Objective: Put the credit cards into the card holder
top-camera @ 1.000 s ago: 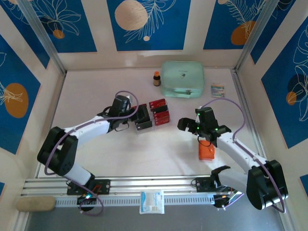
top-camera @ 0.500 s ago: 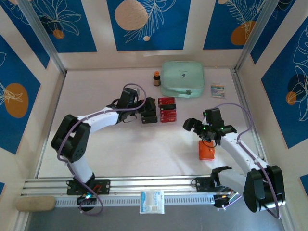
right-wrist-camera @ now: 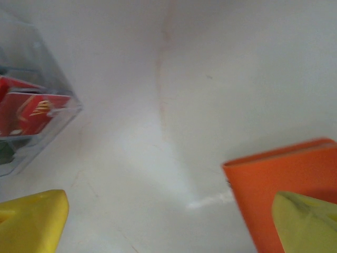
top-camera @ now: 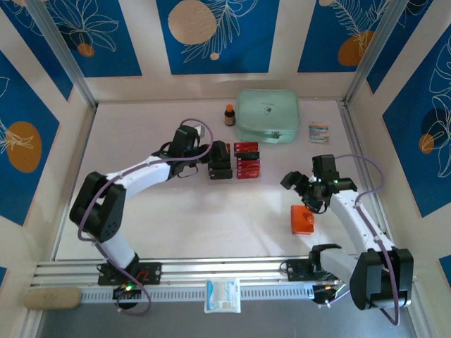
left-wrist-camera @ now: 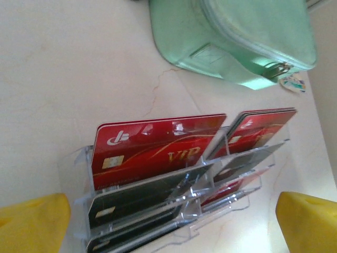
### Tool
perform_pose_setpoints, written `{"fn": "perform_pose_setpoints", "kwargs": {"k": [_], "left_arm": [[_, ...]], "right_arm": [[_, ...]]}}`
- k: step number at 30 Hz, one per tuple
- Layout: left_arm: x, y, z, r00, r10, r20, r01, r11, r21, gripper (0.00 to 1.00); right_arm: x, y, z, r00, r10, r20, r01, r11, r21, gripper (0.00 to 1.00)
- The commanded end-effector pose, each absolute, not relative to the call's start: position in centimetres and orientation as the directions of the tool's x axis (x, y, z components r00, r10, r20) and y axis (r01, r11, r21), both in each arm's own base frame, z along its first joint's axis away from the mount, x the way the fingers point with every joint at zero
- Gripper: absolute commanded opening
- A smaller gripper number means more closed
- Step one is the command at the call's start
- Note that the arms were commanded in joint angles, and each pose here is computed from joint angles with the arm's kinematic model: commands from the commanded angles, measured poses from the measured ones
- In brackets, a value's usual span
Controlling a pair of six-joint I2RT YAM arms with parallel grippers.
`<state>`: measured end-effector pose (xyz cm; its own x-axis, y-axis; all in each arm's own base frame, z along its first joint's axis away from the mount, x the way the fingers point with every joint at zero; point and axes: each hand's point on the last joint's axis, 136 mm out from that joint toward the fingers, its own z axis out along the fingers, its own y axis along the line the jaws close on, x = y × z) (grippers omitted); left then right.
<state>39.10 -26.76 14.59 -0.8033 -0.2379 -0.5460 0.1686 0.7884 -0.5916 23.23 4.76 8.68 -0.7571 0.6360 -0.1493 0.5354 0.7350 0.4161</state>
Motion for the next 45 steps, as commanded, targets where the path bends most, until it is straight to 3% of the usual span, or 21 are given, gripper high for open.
{"fn": "perform_pose_setpoints", "kwargs": {"k": [1, 7, 13, 22, 33, 38, 45], "left_arm": [[37.8, -24.9, 15.7, -0.806, -0.196, -0.558, 0.194, 0.803, -0.563, 1.0], [35.6, -23.2, 16.7, -0.812, -0.17, -0.558, 0.197, 0.82, -0.537, 1.0], [33.7, -22.2, 18.0, -0.811, -0.154, -0.565, 0.21, 0.824, -0.526, 1.0], [32.7, -22.4, 19.7, -0.801, -0.168, -0.574, 0.235, 0.793, -0.561, 1.0], [32.4, -22.2, 18.7, -0.811, -0.155, -0.564, 0.231, 0.801, -0.552, 1.0], [32.1, -22.3, 18.6, -0.817, -0.153, -0.556, 0.232, 0.795, -0.56, 1.0], [31.9, -22.4, 18.5, -0.818, -0.16, -0.553, 0.233, 0.787, -0.572, 1.0]], "right_arm": [[19.8, 2.9, 8.2, -0.694, 0.718, -0.063, 0.671, 0.675, 0.306, 0.99], [17.8, 0.5, 7.0, -0.575, 0.818, -0.005, 0.792, 0.558, 0.249, 0.99], [17.6, 0.2, 5.6, -0.577, 0.816, 0.033, 0.804, 0.561, 0.198, 0.99], [18.9, 4.0, 4.3, -0.691, 0.713, 0.12, 0.709, 0.636, 0.304, 0.99], [20.6, 10.9, 7.7, -0.828, 0.555, 0.083, 0.521, 0.707, 0.478, 0.99], [19.0, 9.3, 8.6, -0.82, 0.571, 0.023, 0.528, 0.741, 0.415, 0.99], [16.3, 4.5, 7.3, -0.68, 0.731, 0.054, 0.705, 0.632, 0.321, 0.99]]}}
